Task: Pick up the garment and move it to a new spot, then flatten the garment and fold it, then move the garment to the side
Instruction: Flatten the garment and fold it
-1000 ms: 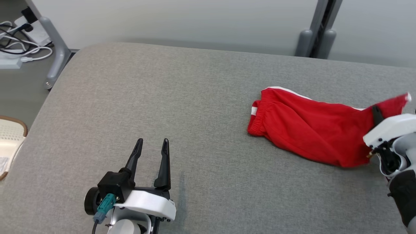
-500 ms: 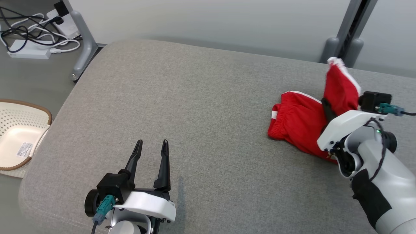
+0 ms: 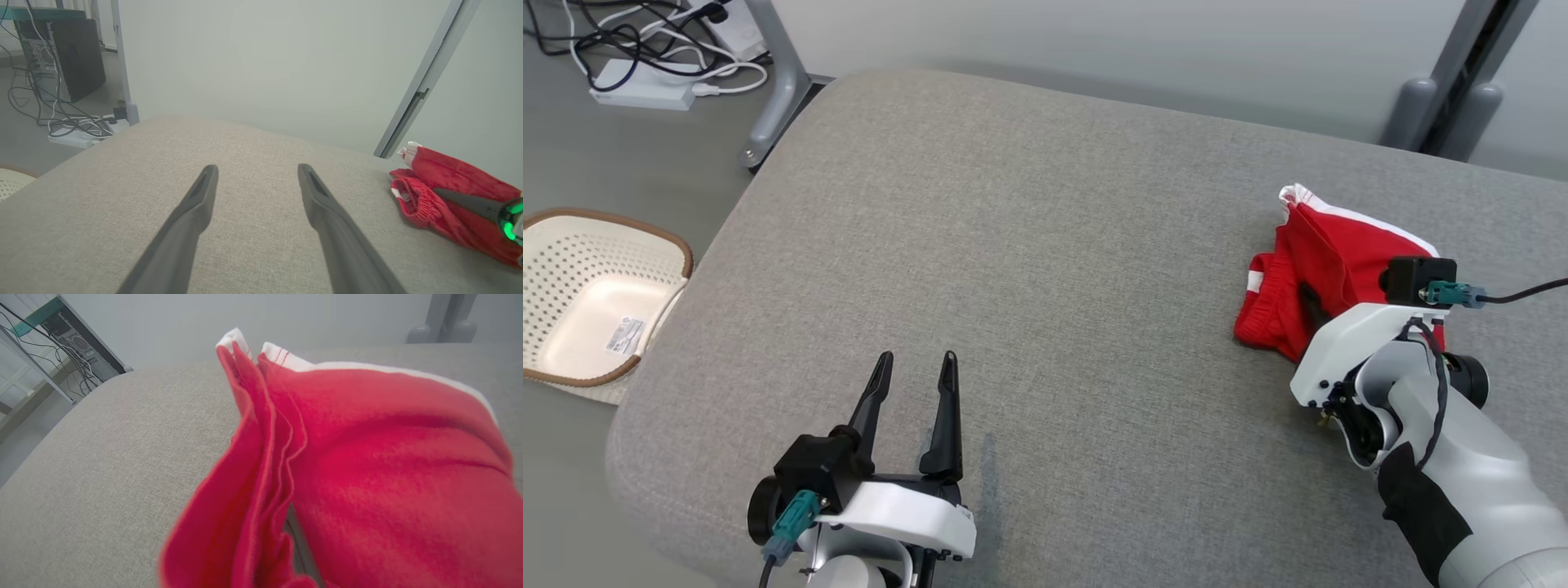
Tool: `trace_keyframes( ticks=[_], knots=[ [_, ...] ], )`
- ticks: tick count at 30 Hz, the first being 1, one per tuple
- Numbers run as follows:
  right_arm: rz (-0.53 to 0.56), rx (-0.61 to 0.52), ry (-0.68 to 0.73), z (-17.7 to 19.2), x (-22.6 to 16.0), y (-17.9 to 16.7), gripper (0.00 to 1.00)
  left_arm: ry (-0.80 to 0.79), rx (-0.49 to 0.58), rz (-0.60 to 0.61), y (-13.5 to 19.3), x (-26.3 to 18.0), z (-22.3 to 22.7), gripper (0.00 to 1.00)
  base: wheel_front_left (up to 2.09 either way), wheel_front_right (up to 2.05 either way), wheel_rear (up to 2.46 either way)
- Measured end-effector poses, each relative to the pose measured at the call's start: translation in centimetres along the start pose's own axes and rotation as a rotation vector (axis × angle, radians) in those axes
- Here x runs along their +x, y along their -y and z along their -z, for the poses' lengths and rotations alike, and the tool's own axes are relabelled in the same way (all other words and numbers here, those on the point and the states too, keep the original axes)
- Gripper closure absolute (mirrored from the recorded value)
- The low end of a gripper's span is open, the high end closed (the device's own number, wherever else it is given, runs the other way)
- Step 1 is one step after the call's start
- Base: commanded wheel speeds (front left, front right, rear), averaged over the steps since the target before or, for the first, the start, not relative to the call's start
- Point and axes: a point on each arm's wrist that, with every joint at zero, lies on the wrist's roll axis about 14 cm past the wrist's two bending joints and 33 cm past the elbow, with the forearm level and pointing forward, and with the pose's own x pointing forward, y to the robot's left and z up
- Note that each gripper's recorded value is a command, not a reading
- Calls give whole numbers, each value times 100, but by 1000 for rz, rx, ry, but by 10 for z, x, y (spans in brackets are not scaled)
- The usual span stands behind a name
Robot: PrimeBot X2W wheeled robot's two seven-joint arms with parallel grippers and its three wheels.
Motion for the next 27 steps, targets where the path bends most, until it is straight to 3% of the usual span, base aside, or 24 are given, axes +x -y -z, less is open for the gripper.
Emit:
trace_keyframes(
  ticks=[4,5,7,19,27],
  knots=[
    [-3,15,-20,8,5,-4,100,-5,-1,-15,-4,-1,1,0,0,0,0],
    [-6,17,-21,9,6,-5,70,-5,-2,-17,-4,-1,1,0,0,0,0],
    [-3,20,-20,10,6,-6,0,-5,-2,-20,-5,-2,1,0,0,0,0],
    [-84,-37,-11,7,8,-38,0,-2,-4,-14,-3,-2,0,0,0,0,0],
    [-237,-49,-63,23,-9,-88,0,4,-8,5,2,-2,-1,0,0,0,0]
  ],
)
